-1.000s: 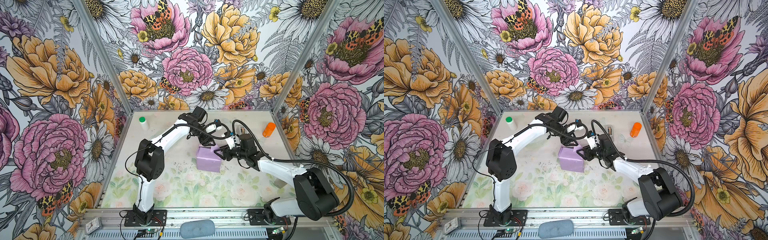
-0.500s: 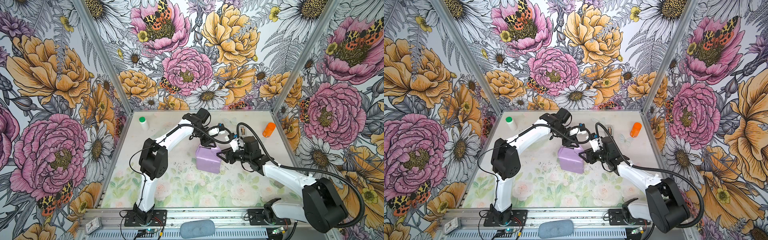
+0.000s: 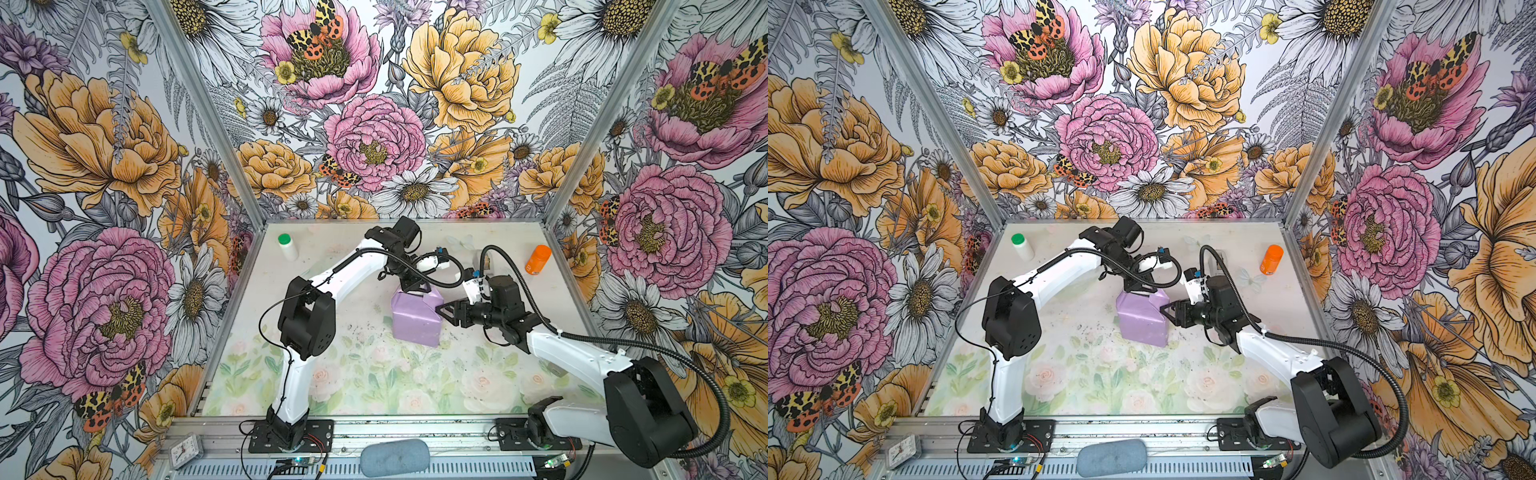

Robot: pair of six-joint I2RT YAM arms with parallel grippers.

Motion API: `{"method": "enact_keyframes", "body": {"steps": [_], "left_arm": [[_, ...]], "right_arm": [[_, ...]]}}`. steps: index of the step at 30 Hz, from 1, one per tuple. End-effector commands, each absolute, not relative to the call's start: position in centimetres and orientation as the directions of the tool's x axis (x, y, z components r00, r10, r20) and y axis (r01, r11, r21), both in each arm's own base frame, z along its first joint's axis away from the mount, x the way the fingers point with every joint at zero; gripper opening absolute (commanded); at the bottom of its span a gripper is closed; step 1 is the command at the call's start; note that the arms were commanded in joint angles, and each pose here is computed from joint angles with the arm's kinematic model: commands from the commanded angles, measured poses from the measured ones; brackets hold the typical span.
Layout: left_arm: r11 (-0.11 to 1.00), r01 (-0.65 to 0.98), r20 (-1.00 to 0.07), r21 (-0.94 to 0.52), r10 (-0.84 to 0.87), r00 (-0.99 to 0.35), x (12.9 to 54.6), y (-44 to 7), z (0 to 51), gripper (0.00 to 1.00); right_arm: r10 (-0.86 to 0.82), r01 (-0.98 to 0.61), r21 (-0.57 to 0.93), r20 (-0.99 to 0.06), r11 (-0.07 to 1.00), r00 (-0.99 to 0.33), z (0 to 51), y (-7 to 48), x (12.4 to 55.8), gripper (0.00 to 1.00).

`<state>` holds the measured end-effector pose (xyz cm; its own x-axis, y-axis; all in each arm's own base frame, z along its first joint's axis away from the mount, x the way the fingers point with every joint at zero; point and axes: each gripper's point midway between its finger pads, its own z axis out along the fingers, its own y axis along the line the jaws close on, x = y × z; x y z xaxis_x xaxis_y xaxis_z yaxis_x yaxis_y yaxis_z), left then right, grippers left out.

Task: Wrap the gift box in paper

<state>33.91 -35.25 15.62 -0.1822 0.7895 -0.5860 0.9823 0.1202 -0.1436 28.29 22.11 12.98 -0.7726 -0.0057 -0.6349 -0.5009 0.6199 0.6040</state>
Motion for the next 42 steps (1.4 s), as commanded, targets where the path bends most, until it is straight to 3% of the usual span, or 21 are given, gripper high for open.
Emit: {"method": "enact_keyframes", "body": {"steps": [1, 5, 9, 21, 24, 33, 42], "left_arm": [[0.124, 0.985, -0.587, -0.123, 0.791, -0.173, 34.1, -35.1, 16.3, 0.20], [0.104, 0.989, -0.594, -0.104, 0.791, -0.145, 33.8, -35.7, 16.7, 0.45], [0.090, 0.993, -0.584, -0.080, 0.803, -0.120, 33.9, -36.5, 16.4, 0.55], [0.056, 0.997, -0.557, -0.045, 0.828, -0.071, 34.5, -36.4, 14.9, 0.53], [0.047, 0.998, -0.542, -0.048, 0.838, -0.065, 34.3, -36.3, 14.6, 0.45], [0.056, 0.998, -0.508, -0.033, 0.859, -0.065, 34.2, -35.9, 14.4, 0.35], [0.057, 0.998, -0.515, -0.021, 0.855, -0.060, 34.1, -36.1, 15.0, 0.32]], "right_arm": [[-0.044, -0.504, 0.585, -0.624, 0.636, -0.780, 12.2, 22.4, 28.3, 0.53], [-0.085, -0.474, 0.556, -0.584, 0.682, -0.807, 9.7, 21.6, 27.9, 0.53], [-0.099, -0.467, 0.557, -0.565, 0.686, -0.819, 8.7, 21.6, 27.8, 0.53], [-0.099, -0.488, 0.548, -0.590, 0.680, -0.801, 9.5, 21.5, 28.1, 0.53], [-0.088, -0.493, 0.550, -0.602, 0.674, -0.793, 10.3, 21.6, 28.2, 0.53], [0.028, -0.482, 0.585, -0.655, 0.652, -0.755, 15.3, 21.1, 28.3, 0.55], [0.051, -0.428, 0.609, -0.611, 0.668, -0.790, 13.7, 21.7, 29.3, 0.54]]}}
